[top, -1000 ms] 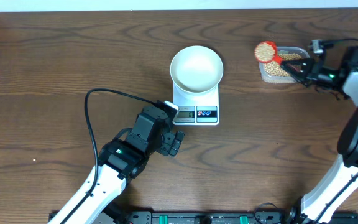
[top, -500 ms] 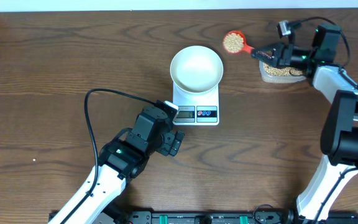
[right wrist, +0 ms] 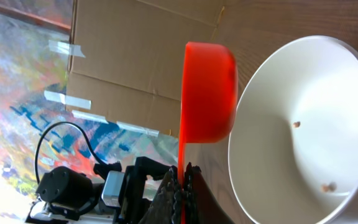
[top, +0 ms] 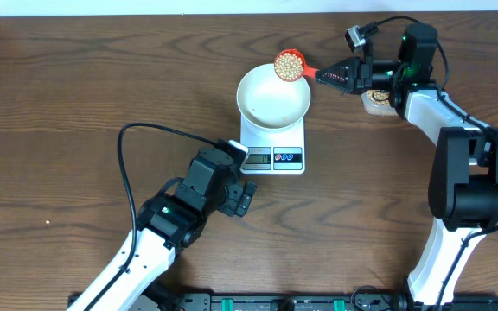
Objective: Scoop item into bowl and weigh 50g on scale
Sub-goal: 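Lift the filled scoop and carry it left over the bowl, then tilt the scoop with the right gripper to pour beans into bowl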
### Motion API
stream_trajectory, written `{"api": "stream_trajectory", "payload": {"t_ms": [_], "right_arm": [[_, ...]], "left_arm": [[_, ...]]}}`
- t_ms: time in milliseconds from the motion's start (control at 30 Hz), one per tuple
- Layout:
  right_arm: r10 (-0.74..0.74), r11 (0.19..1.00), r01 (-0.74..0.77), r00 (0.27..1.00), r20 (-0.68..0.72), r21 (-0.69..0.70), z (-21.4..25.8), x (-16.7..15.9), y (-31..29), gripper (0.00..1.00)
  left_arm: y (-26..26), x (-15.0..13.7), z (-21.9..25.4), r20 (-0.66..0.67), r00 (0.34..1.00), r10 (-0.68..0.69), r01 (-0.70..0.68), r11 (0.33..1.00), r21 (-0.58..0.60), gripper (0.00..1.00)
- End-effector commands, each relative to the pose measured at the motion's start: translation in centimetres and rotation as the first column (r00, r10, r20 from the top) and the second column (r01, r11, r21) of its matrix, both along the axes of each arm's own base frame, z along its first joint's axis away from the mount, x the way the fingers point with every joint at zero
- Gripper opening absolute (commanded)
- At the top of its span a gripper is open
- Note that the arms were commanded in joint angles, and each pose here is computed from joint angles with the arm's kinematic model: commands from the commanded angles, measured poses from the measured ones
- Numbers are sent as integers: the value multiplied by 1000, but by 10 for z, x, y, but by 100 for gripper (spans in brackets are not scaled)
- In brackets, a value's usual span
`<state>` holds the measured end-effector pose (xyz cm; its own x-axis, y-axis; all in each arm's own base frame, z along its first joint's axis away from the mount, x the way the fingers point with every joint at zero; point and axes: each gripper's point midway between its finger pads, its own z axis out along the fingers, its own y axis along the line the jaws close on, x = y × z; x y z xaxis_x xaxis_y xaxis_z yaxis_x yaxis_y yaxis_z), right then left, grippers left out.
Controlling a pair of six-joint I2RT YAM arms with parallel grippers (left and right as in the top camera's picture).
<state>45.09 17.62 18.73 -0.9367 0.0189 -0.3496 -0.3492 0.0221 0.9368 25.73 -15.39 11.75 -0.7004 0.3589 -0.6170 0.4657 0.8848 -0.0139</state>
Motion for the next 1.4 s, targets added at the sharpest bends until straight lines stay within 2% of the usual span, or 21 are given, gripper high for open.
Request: {"api": "stream_trajectory", "payload": {"t_ms": [0,533,833,1367], "right_arm": [[7,1000,-7,1000,23,0,-1,0,2,1],[65,998,-61,981,182,-29,-6,-13,53,2],[-1,997,16,984,178,-80,-21,-3,53,1],[-15,992,38,982,186,-121,-33,-3,52,2]], "left_arm": [[-2,4,7,15,1000,4,-4,1000,-7,91],[-2,4,7,15,1000,4,-4,1000,-8,91],[-2,4,7,15,1000,4,-4,1000,-7,91],[-2,4,7,15,1000,4,-4,1000,-8,91]]}}
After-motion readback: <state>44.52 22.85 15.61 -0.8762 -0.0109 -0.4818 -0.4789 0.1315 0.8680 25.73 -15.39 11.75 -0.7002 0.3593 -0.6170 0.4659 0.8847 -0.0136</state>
